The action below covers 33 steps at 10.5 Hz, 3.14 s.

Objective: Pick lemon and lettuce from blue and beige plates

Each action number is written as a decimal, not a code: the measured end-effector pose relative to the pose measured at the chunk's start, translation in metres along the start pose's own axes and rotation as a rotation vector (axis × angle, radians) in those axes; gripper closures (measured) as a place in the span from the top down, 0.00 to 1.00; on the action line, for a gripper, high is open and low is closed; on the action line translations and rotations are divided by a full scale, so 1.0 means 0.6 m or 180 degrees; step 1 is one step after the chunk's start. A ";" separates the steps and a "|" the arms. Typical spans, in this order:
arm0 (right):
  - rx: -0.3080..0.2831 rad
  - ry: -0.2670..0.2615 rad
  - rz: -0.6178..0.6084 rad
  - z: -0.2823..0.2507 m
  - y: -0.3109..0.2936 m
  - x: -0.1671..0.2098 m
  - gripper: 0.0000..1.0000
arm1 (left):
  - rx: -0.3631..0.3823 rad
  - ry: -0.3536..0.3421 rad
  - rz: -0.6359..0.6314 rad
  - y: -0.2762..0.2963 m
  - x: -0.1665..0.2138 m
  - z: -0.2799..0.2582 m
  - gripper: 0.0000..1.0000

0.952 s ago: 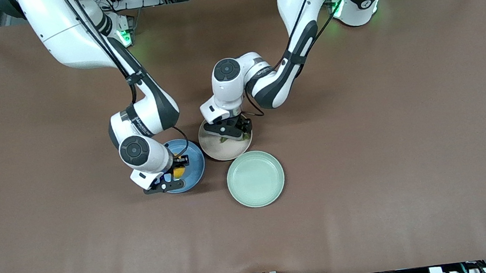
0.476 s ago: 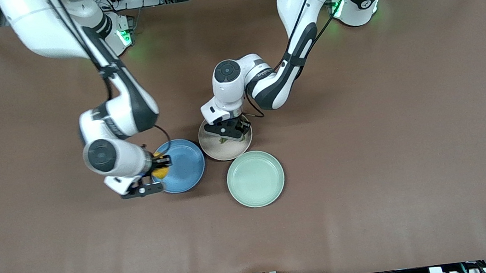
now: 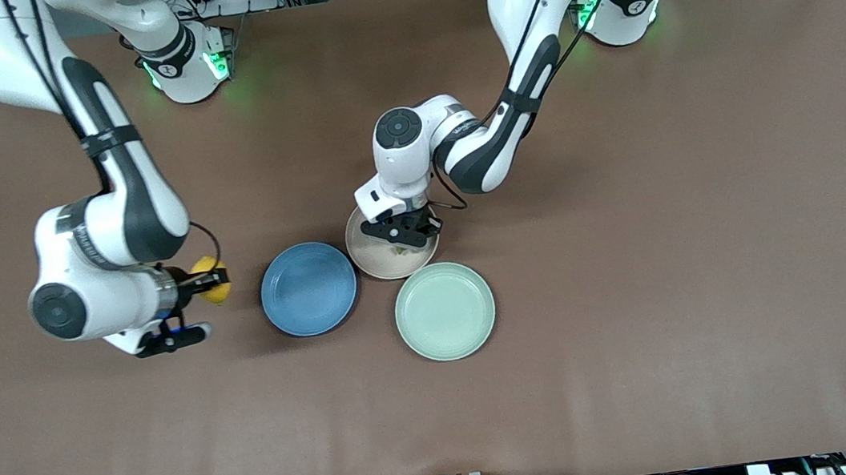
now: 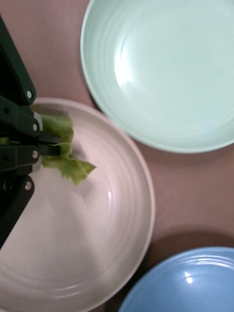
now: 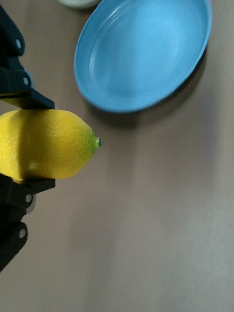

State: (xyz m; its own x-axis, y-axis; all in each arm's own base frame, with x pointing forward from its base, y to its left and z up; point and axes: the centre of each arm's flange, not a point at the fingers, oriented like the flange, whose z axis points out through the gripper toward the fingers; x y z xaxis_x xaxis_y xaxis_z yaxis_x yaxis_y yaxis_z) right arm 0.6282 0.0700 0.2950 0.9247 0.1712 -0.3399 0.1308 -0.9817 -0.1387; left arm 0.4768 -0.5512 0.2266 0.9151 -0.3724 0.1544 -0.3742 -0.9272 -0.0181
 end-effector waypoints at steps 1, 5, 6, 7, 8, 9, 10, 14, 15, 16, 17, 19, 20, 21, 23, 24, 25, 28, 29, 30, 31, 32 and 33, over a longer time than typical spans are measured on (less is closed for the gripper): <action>0.0041 -0.0053 -0.0065 0.012 0.046 -0.009 0.60 | 0.0043 0.0009 -0.0062 -0.021 0.018 -0.041 0.04; 0.0249 -0.0101 -0.0266 0.068 0.207 -0.056 0.60 | 0.0164 -0.0165 -0.0644 -0.230 0.095 -0.219 0.03; 0.0275 -0.0106 -0.0263 0.088 0.226 -0.065 0.60 | 0.0159 -0.0282 -0.0716 -0.321 0.108 -0.241 0.03; 0.0297 -0.0123 -0.0248 0.104 0.233 -0.070 0.60 | 0.0174 -0.0396 -0.0801 -0.410 0.114 -0.249 0.03; 0.0295 -0.0132 -0.0236 0.116 0.236 -0.070 0.60 | 0.0195 -0.0484 -0.0906 -0.480 0.114 -0.245 0.03; 0.0289 -0.0134 -0.0223 0.124 0.239 -0.068 0.60 | 0.0214 -0.0554 -0.1012 -0.536 0.110 -0.232 0.03; 0.0283 -0.0137 -0.0206 0.130 0.244 -0.067 0.60 | 0.0225 -0.0627 -0.1082 -0.580 0.102 -0.214 0.03; 0.0243 -0.0108 -0.0135 0.157 0.263 -0.069 0.60 | 0.0248 -0.1022 -0.1397 -0.723 0.056 -0.098 0.03; 0.0239 -0.0109 -0.0127 0.165 0.265 -0.071 0.60 | 0.0241 -0.1094 -0.1461 -0.751 0.046 -0.071 0.03; 0.0239 -0.0115 -0.0122 0.169 0.265 -0.072 0.60 | 0.0235 -0.1136 -0.1492 -0.767 0.040 -0.056 0.04; 0.0240 -0.0116 -0.0120 0.169 0.266 -0.072 0.62 | 0.0233 -0.1150 -0.1505 -0.772 0.038 -0.050 0.14; 0.0251 -0.0132 -0.0122 0.168 0.265 -0.073 0.81 | 0.0227 -0.1120 -0.1502 -0.779 0.042 -0.057 0.37; 0.0282 -0.0179 -0.0136 0.157 0.262 -0.072 0.93 | 0.0214 -0.1064 -0.1477 -0.790 0.049 -0.068 0.51; 0.0319 -0.0223 -0.0164 0.131 0.257 -0.069 1.00 | 0.0208 -0.0968 -0.1466 -0.801 0.060 -0.093 0.66; 0.0356 -0.0218 -0.0256 0.035 0.242 -0.059 1.00 | 0.0218 -0.0666 -0.1476 -0.810 0.085 -0.189 0.93; 0.0342 -0.0149 -0.0313 -0.028 0.232 -0.055 1.00 | 0.0232 -0.0511 -0.1479 -0.809 0.091 -0.255 1.00; 0.0292 -0.0020 -0.0367 -0.097 0.221 -0.057 1.00 | 0.0253 -0.0457 -0.1482 -0.806 0.087 -0.317 1.00; 0.0076 0.0467 -0.0484 -0.276 0.184 -0.094 1.00 | 0.0301 -0.0283 -0.1492 -0.793 0.069 -0.473 1.00; 0.0040 0.0581 -0.0510 -0.318 0.175 -0.113 1.00 | 0.0312 -0.0218 -0.1483 -0.788 0.060 -0.518 1.00; 0.0010 0.0688 -0.0489 -0.353 0.169 -0.133 1.00 | 0.0323 -0.0208 -0.1395 -0.784 0.049 -0.553 1.00; -0.0027 0.0771 -0.0406 -0.381 0.166 -0.152 1.00 | 0.0329 -0.0206 -0.1202 -0.782 0.038 -0.580 1.00; -0.0100 0.0828 -0.0316 -0.404 0.162 -0.169 1.00 | 0.0333 -0.0191 -0.1018 -0.782 0.030 -0.602 1.00; -0.0192 0.0881 -0.0265 -0.427 0.149 -0.186 1.00 | 0.0305 -0.0206 -0.0947 -0.789 0.019 -0.618 1.00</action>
State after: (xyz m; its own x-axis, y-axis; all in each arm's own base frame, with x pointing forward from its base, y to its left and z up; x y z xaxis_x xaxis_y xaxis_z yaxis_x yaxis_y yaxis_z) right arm 0.6281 -0.0585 0.5587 0.9712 0.2302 -0.0619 0.2237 -0.9698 -0.0973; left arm 0.6089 -0.1016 0.6032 0.9911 -0.0832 0.1038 -0.0756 -0.9943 -0.0749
